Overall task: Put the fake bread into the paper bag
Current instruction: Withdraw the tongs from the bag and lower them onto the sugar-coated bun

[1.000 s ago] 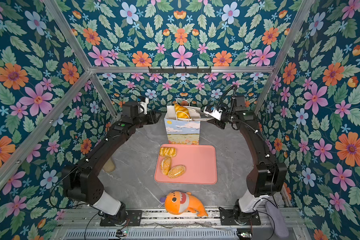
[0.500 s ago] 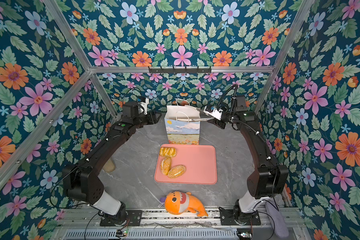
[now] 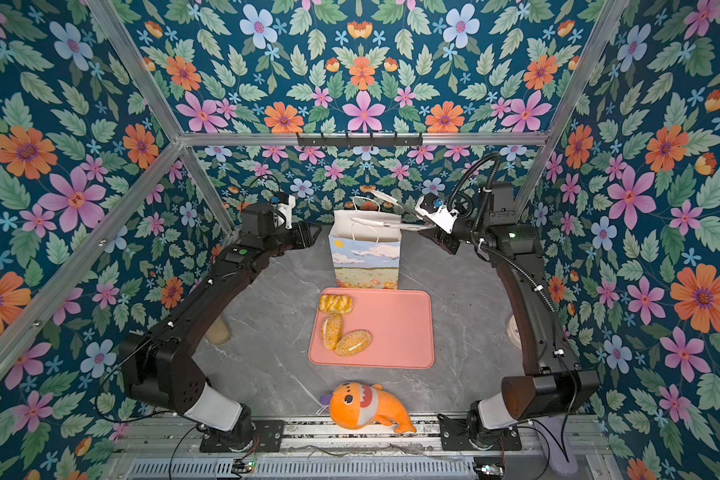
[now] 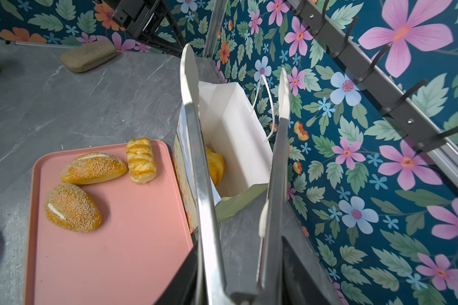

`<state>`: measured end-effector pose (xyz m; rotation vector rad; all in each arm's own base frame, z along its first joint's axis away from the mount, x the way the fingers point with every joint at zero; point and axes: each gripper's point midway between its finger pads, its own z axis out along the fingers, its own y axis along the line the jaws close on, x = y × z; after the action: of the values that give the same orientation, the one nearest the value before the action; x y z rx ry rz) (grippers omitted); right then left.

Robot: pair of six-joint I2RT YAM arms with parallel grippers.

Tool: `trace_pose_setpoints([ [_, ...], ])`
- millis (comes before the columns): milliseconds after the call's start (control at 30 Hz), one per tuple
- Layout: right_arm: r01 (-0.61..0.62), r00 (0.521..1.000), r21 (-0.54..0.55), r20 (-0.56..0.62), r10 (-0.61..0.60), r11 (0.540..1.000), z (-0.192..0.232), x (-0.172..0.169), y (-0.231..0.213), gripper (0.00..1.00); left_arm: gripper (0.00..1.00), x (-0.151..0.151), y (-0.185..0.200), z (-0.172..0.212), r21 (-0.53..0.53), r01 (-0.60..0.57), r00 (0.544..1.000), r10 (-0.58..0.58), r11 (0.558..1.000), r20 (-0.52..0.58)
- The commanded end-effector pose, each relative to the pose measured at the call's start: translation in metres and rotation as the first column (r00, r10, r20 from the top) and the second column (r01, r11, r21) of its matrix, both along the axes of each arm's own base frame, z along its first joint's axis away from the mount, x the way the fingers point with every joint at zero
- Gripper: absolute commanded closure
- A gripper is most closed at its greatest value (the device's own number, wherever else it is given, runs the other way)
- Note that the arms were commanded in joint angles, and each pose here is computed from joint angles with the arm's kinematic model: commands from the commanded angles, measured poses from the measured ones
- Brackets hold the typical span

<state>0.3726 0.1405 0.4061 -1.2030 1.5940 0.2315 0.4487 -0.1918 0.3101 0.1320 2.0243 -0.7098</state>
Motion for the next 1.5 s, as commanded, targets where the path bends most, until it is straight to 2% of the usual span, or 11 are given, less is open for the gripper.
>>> trace_pose_setpoints([
  [0,0.074,0.996,0.030,-0.053,-0.072,0.997,0.009,-0.010,-0.007,0.59,0.38,-0.002,0.000,0.006,-0.004,0.013,1.000,-0.013,1.000,0.018],
  [167,0.128,0.989,0.072,-0.087,-0.122,0.989,0.024,-0.028,-0.012,0.59,0.38,-0.006,0.000,0.010,-0.010,0.020,0.999,-0.020,1.000,0.027],
  [333,0.123,0.986,0.158,-0.131,-0.103,0.980,0.034,-0.057,-0.007,0.58,0.38,-0.012,0.000,0.012,-0.013,0.029,0.999,-0.028,0.999,0.036],
  [467,0.082,0.985,0.258,-0.168,-0.039,0.963,0.040,-0.086,0.003,0.56,0.38,-0.016,0.000,0.009,-0.016,0.035,0.999,-0.035,0.999,0.036],
  [600,0.046,0.980,0.294,-0.198,0.014,0.955,0.034,-0.113,0.018,0.55,0.38,-0.021,-0.002,0.007,-0.025,0.053,0.998,-0.052,0.998,0.033],
  [767,0.070,0.946,0.345,-0.321,0.047,0.936,0.017,-0.132,0.028,0.56,0.38,-0.027,-0.001,0.001,-0.026,0.060,0.998,-0.059,0.998,0.026],
  [867,0.092,0.911,0.320,-0.409,0.050,0.943,-0.006,-0.143,0.038,0.56,0.38,-0.033,0.001,-0.006,-0.032,0.056,0.998,-0.056,0.998,0.018],
  [1033,0.128,0.845,0.188,-0.535,-0.008,0.974,-0.054,-0.162,0.051,0.56,0.38,-0.044,0.004,-0.022,-0.038,0.047,0.999,-0.048,0.998,-0.007],
  [1133,0.150,0.799,0.148,-0.601,-0.031,0.978,-0.079,-0.171,0.055,0.58,0.38,-0.049,0.005,-0.028,-0.054,0.050,0.999,-0.050,0.997,-0.011],
  [1233,0.177,0.768,0.131,-0.638,-0.054,0.975,-0.100,-0.174,0.055,0.60,0.38,-0.053,0.005,-0.036,-0.064,0.050,0.998,-0.051,0.997,-0.025],
  [1467,0.221,0.734,0.090,-0.672,-0.105,0.971,-0.130,-0.174,0.049,0.62,0.38,-0.059,0.002,-0.038,-0.084,0.073,0.997,-0.075,0.994,-0.024],
])
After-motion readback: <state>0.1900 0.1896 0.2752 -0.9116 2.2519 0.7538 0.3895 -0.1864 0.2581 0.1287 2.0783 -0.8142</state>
